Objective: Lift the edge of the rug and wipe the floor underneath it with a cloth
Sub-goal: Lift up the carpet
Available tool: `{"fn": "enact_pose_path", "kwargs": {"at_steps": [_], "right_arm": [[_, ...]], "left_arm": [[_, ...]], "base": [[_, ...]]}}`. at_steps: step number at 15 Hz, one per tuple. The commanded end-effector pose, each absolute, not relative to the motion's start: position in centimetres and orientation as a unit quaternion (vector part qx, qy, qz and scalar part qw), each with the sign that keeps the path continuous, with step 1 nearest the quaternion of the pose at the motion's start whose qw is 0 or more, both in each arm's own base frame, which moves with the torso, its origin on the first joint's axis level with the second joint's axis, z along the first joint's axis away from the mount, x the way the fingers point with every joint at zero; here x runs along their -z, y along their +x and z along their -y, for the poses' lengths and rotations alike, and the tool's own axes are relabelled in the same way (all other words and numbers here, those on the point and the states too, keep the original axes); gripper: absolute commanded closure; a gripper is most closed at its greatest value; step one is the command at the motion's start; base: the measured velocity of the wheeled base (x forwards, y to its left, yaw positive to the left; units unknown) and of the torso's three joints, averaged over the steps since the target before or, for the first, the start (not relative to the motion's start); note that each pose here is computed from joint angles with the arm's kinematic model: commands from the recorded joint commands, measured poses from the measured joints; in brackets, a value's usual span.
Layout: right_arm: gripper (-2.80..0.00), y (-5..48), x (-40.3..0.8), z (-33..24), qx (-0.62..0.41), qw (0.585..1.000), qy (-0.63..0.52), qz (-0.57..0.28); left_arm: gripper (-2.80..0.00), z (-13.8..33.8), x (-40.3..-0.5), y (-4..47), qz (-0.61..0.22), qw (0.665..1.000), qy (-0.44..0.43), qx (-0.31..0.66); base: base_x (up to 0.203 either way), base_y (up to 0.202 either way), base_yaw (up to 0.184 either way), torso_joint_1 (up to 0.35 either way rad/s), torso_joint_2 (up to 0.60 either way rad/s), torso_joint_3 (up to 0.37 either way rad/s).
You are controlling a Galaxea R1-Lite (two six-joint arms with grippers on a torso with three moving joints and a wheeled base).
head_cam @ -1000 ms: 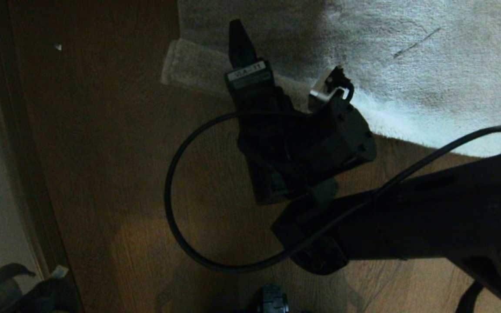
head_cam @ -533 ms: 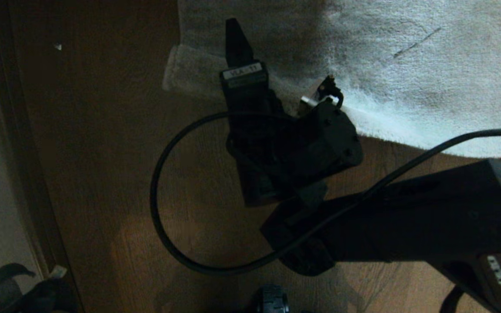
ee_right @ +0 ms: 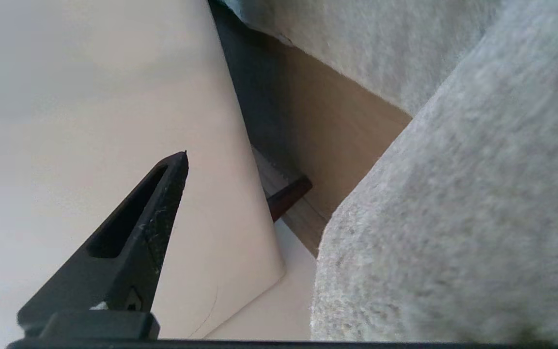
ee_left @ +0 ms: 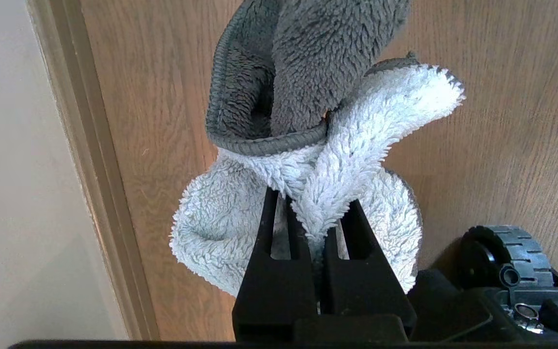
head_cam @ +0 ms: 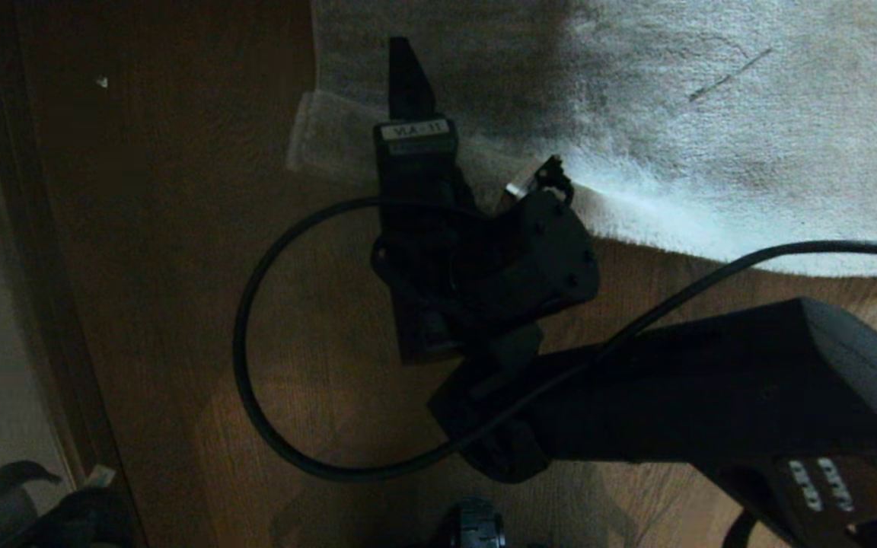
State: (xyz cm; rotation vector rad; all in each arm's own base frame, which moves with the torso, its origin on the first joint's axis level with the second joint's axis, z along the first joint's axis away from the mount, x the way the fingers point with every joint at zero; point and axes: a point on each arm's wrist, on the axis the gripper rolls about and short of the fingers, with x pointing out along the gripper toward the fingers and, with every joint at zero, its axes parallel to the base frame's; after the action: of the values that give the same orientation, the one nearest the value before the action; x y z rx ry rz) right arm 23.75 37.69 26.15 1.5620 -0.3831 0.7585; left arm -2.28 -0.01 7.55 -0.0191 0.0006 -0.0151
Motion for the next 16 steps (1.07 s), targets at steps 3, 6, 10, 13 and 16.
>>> {"fn": "enact_pose_path", "kwargs": {"at_steps": [3,6,10,13,16], "right_arm": [[0.0,23.9,-25.3,-38.3,-0.334,0.617,0.691,0.174],[0.0,24.0,-24.9,-38.4,-0.334,0.617,0.693,0.167],[0.0,24.2,-24.3,-38.6,-0.332,0.62,0.692,0.162],[0.0,24.2,-23.7,-38.6,-0.329,0.627,0.689,0.156],[0.0,24.2,-23.7,-38.5,-0.326,0.628,0.689,0.155]], "left_arm": [[0.0,0.0,-7.5,-2.3,0.0,1.0,-0.01,0.008],[0.0,0.0,-7.5,-2.3,0.0,1.0,-0.01,0.008],[0.0,0.0,-7.5,-2.3,0.0,1.0,-0.01,0.008],[0.0,0.0,-7.5,-2.3,-0.001,1.0,-0.01,0.008],[0.0,0.0,-7.5,-2.3,0.0,1.0,-0.01,0.008]], "base": [[0.0,0.0,0.0,0.0,0.0,0.0],[0.0,0.0,0.0,0.0,0.0,0.0],[0.0,0.0,0.0,0.0,0.0,0.0],[0.0,0.0,0.0,0.0,0.0,0.0],[0.0,0.0,0.0,0.0,0.0,0.0]]}}
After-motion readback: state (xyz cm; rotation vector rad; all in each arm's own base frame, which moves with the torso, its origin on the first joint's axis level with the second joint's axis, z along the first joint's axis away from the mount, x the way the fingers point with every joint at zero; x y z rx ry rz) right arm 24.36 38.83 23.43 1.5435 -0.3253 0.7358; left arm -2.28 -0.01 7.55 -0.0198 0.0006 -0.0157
